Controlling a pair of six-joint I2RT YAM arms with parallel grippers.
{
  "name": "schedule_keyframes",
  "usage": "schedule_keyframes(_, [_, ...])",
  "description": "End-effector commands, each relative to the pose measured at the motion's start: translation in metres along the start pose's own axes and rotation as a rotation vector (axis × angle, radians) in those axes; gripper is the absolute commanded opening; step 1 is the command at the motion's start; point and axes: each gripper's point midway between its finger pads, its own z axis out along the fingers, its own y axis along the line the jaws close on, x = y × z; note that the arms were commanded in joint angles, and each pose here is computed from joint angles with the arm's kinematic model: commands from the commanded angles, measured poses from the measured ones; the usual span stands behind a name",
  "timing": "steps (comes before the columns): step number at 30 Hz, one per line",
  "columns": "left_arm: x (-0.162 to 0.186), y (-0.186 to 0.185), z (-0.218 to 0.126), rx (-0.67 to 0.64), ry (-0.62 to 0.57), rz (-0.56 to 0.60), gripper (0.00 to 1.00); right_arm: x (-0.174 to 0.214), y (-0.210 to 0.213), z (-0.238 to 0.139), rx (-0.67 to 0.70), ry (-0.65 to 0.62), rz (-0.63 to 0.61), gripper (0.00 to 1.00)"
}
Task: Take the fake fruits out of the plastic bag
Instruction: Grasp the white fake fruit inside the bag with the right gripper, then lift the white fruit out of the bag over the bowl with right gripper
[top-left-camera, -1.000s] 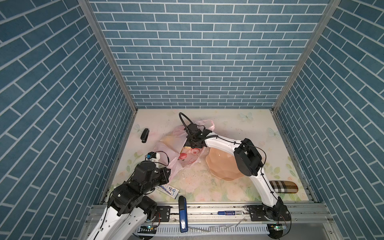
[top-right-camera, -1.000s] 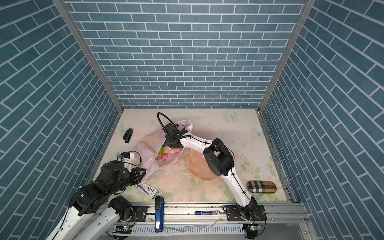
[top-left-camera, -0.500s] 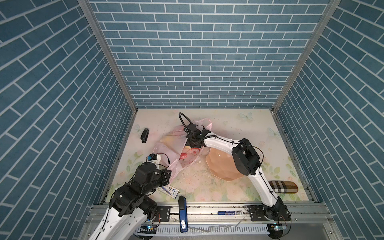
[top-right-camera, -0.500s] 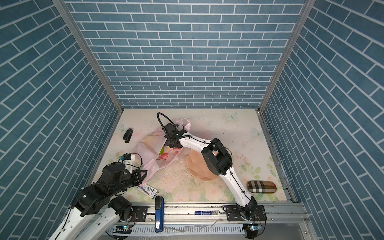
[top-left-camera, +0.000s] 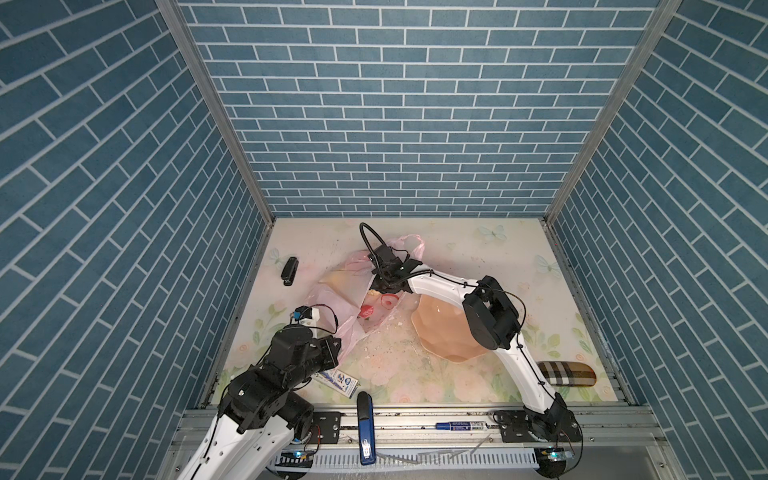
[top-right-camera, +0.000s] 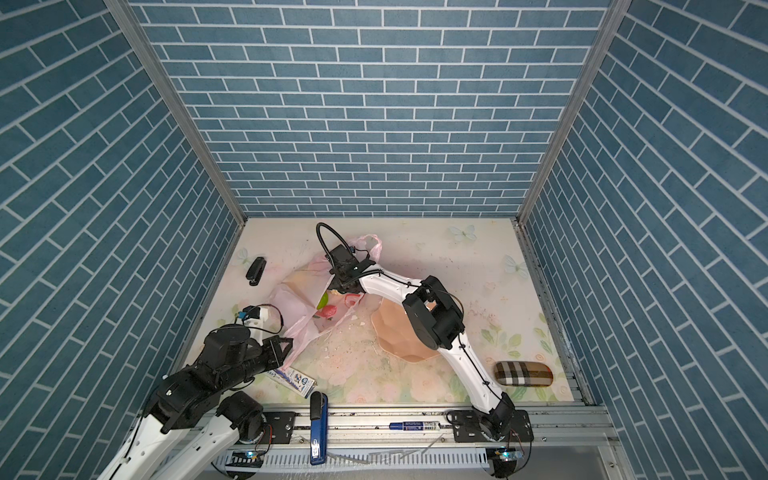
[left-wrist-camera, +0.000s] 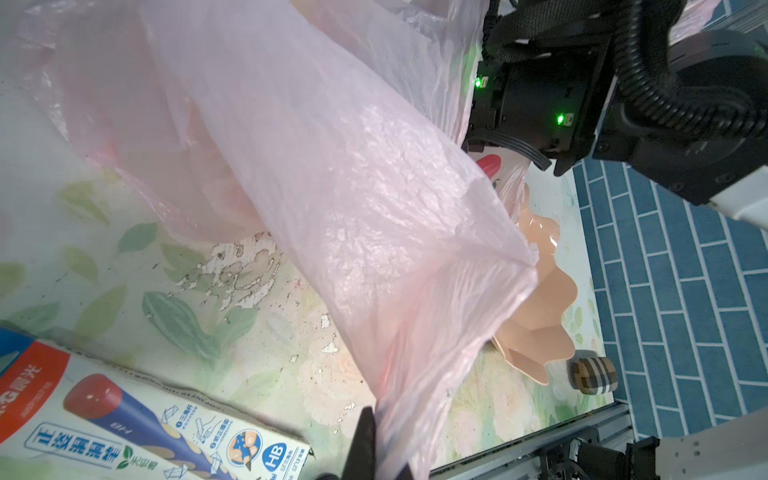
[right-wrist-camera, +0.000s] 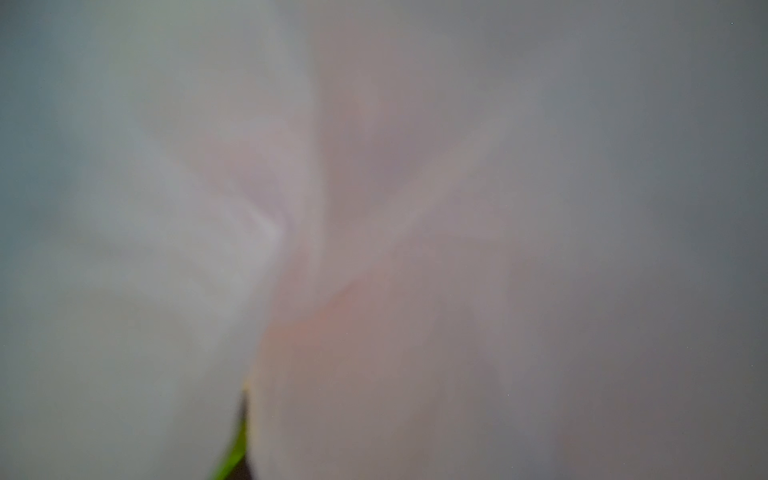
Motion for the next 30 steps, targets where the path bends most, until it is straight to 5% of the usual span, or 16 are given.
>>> schedule_keyframes(1, [-0.027, -0.009, -0.006, 0.003, -0.113, 0.006, 0.06, -0.005, 0.006, -0.024, -0.033, -0.016, -0.036, 0.37])
schedule_keyframes(14, [-0.076, -0.032, 0.018, -0.071, -0.178, 0.075, 0.06, 0.012, 0.02, -0.098, -0.107, 0.011, -0.217, 0.27])
schedule_keyframes(30, [-0.093, -0.034, 0.013, -0.114, -0.231, 0.07, 0.06, 0.011, 0.033, -0.205, -0.159, -0.025, -0.398, 0.24])
